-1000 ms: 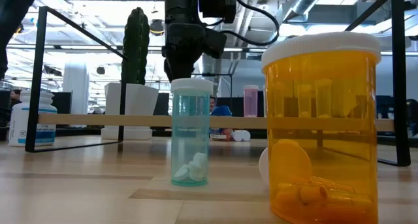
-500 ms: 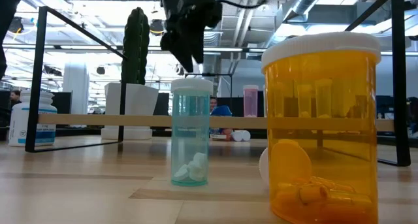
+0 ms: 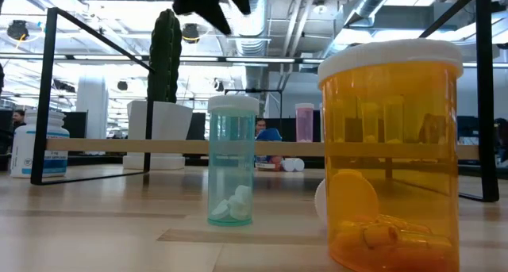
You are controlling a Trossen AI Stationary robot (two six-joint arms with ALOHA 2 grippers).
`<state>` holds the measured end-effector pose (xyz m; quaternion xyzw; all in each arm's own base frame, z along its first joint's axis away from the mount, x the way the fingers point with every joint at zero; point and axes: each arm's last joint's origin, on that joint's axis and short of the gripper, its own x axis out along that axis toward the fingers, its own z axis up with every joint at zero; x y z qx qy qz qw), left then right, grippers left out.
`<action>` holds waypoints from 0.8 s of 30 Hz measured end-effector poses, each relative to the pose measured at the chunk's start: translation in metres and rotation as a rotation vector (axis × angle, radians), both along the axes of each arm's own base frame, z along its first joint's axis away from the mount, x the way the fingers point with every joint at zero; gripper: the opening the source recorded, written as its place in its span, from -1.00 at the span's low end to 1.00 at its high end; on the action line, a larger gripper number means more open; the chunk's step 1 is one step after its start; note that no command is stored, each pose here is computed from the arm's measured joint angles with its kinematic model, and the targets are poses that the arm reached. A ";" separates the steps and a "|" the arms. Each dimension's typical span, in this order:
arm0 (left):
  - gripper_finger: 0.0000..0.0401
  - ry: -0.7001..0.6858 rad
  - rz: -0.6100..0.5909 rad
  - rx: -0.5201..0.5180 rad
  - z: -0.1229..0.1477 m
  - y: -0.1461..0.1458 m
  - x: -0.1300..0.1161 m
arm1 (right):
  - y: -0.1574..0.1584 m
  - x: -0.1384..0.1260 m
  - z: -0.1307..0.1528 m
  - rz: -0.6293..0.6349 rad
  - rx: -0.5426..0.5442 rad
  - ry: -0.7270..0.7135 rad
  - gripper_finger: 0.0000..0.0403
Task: Pick and place medicine bottles onto shelf by color
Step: Put the blue pill bottle on the shelf
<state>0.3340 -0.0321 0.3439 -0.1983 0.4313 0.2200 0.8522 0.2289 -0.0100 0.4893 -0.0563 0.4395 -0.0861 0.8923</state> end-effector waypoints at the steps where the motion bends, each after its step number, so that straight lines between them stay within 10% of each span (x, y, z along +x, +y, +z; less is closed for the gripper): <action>1: 0.27 -0.017 0.009 0.010 0.004 -0.003 -0.003 | -0.007 0.000 -0.003 -0.015 -0.012 0.018 0.24; 15: 0.27 -0.260 0.071 0.242 0.078 0.006 -0.080 | -0.097 0.044 -0.073 -0.171 -0.041 0.298 0.24; 24: 0.27 -0.351 0.184 0.386 0.107 0.026 -0.123 | -0.158 0.079 -0.121 -0.581 0.151 0.272 0.24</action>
